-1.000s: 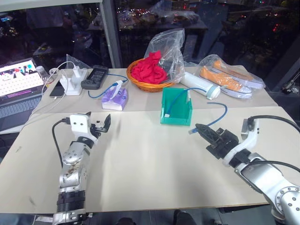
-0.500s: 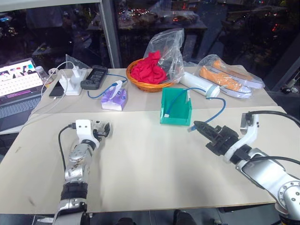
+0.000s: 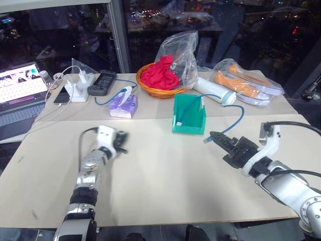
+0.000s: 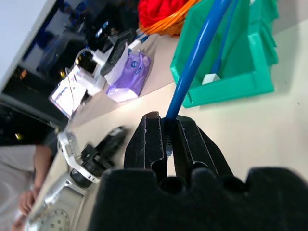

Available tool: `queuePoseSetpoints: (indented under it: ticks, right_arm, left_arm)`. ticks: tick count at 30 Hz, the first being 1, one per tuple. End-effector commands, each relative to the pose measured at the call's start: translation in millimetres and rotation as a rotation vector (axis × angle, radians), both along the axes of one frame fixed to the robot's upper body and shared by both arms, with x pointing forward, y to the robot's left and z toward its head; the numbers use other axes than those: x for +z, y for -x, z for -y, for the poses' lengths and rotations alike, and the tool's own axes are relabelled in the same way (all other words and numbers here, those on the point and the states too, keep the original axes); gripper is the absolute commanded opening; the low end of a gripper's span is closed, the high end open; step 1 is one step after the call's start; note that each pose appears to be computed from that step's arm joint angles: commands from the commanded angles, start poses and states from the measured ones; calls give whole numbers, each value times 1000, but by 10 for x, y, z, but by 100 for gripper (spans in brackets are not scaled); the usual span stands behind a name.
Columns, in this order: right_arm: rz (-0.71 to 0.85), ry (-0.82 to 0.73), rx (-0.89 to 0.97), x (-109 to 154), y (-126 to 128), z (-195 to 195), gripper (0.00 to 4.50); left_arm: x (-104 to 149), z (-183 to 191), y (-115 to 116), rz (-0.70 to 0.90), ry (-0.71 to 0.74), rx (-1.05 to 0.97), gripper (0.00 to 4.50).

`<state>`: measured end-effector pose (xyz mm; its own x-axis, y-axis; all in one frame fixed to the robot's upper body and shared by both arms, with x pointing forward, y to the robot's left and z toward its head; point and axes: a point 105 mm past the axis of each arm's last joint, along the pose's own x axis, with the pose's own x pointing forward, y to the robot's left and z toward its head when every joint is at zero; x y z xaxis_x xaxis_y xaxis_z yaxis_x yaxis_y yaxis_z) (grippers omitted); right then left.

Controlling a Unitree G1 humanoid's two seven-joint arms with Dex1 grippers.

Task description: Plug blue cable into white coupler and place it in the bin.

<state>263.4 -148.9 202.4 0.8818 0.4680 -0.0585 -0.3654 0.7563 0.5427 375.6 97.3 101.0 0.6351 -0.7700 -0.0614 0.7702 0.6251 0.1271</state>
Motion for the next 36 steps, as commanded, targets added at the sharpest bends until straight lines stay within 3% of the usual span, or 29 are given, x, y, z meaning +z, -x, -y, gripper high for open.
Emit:
queuePoseSetpoints:
  ticks: [1, 5, 8, 11, 18, 23, 36]
  right_arm:
    - [70, 95, 38, 39, 47, -78, 0]
    - [60, 35, -39, -48, 8, -81, 0]
    - [35, 3, -107, -179, 4, -56, 0]
    - [-9, -29, -172, -359, 23, -32, 0]
    - [-91, -60, -199, -623, 64, -111, 0]
    - [-156, -132, -174, -749, 81, -182, 0]
    - [-165, -212, -162, -769, -5, -234, 0]
  left_arm:
    - [190, 650, 340, 62, -70, -395, 67]
    - [177, 1103, 615, 61, -151, -600, 67]
    - [84, 1208, 655, 62, -224, -613, 67]
    - [-36, 1281, 683, -37, -243, -604, 67]
    - [-275, 1236, 605, -127, -396, -503, 67]
    - [-331, 1236, 659, -203, -388, -474, 67]
    - [-315, 1178, 650, -233, -370, -442, 67]
